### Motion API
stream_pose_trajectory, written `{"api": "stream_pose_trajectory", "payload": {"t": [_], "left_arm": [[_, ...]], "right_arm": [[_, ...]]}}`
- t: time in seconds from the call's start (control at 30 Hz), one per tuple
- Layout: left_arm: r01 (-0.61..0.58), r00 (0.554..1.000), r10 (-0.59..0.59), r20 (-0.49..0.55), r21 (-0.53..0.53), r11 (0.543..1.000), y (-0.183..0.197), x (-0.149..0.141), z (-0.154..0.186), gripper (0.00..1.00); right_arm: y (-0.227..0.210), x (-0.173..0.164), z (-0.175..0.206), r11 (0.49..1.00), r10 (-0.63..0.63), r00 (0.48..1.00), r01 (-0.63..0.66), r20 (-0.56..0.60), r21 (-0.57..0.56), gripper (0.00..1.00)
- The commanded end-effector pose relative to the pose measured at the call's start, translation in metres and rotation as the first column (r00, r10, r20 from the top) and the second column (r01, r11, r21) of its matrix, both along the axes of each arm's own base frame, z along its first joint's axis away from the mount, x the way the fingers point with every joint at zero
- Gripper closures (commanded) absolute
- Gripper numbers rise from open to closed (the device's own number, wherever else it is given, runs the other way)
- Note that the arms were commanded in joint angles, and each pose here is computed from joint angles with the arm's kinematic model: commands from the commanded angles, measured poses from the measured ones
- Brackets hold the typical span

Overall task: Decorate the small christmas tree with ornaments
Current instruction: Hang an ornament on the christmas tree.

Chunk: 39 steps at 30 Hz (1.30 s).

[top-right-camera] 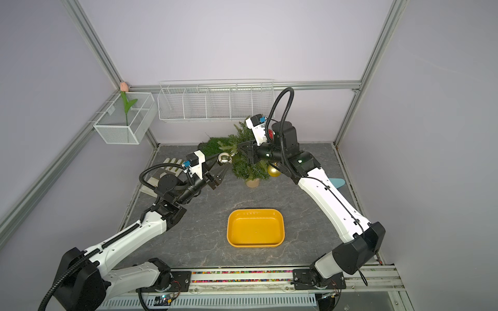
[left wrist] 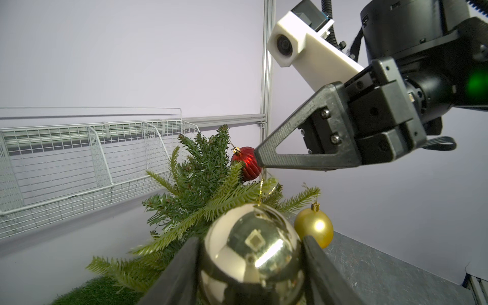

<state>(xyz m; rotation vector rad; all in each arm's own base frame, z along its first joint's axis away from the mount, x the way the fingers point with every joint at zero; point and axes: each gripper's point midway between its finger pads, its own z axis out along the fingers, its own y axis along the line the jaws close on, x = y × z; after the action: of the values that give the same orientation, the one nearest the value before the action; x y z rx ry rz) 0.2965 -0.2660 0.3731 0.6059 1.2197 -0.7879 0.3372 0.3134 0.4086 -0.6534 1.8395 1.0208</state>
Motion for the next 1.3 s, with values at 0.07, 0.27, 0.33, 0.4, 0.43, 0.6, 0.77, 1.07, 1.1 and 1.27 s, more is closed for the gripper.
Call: {"api": "stream_pose_trajectory", "payload": {"t": [0.07,0.27,0.33,0.4,0.43,0.6,0.77,1.07,1.1,1.27], "left_arm": [[-0.012,1.0,0.011,-0.021,-0.036,0.999,0.003,0.008,0.012,0.6],[0.003,1.0,-0.004,-0.031,-0.038,0.999,0.0,0.01,0.012,0.6],[0.003,1.0,-0.004,-0.03,-0.042,0.999,0.0,0.011,0.013,0.6],[0.006,1.0,-0.007,-0.025,-0.048,0.999,0.001,0.011,0.015,0.6],[0.007,1.0,-0.008,-0.025,-0.051,0.999,0.001,0.011,0.016,0.6],[-0.009,0.998,0.006,-0.062,-0.053,0.999,0.001,0.018,0.014,0.6],[-0.014,0.993,0.01,-0.121,-0.033,0.999,0.001,0.026,0.006,0.61],[-0.014,0.983,0.013,-0.185,-0.001,1.0,0.006,0.022,-0.017,0.61],[-0.015,0.982,0.015,-0.187,-0.001,1.0,0.007,0.02,-0.018,0.61],[-0.039,0.981,0.04,-0.192,0.006,0.999,0.013,0.019,-0.023,0.61]], "right_arm": [[-0.001,0.006,0.003,0.999,-0.028,0.999,0.028,0.026,-0.021,0.93],[-0.004,0.011,-0.001,0.997,-0.059,0.998,0.06,0.025,-0.042,0.94],[-0.003,0.01,0.001,0.998,-0.053,0.998,0.054,0.028,-0.036,0.94],[-0.001,0.009,0.004,0.999,-0.038,0.999,0.038,0.035,-0.022,0.93],[0.0,0.008,0.007,0.999,-0.032,0.999,0.033,0.038,-0.013,0.93],[0.004,0.009,0.009,1.0,-0.014,0.999,0.014,0.037,0.001,0.94],[0.009,0.01,0.009,1.0,0.002,1.0,-0.002,0.029,0.005,0.94],[0.005,0.01,0.0,1.0,-0.013,1.0,0.014,0.02,-0.024,0.93],[0.005,0.01,-0.001,1.0,-0.012,1.0,0.013,0.019,-0.024,0.9],[0.005,0.007,0.0,1.0,-0.007,1.0,0.007,0.014,-0.019,0.79]]}}
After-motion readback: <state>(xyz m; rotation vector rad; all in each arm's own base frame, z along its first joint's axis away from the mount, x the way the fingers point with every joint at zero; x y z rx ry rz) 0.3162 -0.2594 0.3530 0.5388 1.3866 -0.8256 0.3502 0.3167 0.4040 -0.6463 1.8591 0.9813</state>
